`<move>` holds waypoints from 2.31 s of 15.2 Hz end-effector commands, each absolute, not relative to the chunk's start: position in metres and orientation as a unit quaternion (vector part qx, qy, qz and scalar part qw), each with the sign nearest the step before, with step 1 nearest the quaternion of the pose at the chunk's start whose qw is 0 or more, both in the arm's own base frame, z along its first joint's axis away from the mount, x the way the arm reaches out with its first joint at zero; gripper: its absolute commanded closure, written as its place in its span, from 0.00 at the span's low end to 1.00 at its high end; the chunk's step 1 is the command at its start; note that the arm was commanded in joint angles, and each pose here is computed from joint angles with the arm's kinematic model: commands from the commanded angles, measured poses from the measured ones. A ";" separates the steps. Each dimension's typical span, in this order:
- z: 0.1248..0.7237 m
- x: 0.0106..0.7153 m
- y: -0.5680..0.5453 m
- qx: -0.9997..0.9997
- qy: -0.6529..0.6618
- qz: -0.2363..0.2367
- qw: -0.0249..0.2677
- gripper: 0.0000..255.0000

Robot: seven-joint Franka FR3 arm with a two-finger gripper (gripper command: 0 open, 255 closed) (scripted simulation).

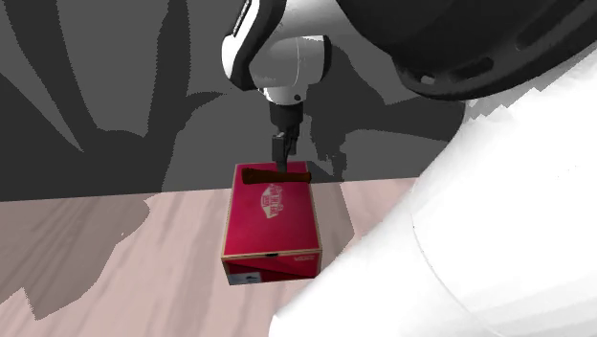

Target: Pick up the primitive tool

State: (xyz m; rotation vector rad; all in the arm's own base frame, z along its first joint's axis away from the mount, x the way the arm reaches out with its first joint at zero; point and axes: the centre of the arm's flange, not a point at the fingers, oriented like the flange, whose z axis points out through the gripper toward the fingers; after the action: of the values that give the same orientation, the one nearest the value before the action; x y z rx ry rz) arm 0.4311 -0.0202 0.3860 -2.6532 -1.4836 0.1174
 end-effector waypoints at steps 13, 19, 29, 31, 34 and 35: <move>0.317 0.464 -0.001 -0.815 -0.576 0.012 0.069 1.00; 0.317 0.463 -0.001 -0.815 -0.576 0.012 0.069 1.00; 0.354 0.464 0.000 -0.815 -0.576 0.012 0.069 1.00; 0.364 0.464 0.000 -0.815 -0.576 0.012 0.069 1.00; 0.380 0.464 0.000 -0.815 -0.576 0.012 0.069 1.00; 0.386 0.464 0.000 -0.815 -0.576 0.012 0.069 1.00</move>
State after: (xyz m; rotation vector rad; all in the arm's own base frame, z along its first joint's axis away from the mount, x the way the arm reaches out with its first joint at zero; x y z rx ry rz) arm 0.4644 0.0008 0.3805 -2.4534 -1.7331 0.0364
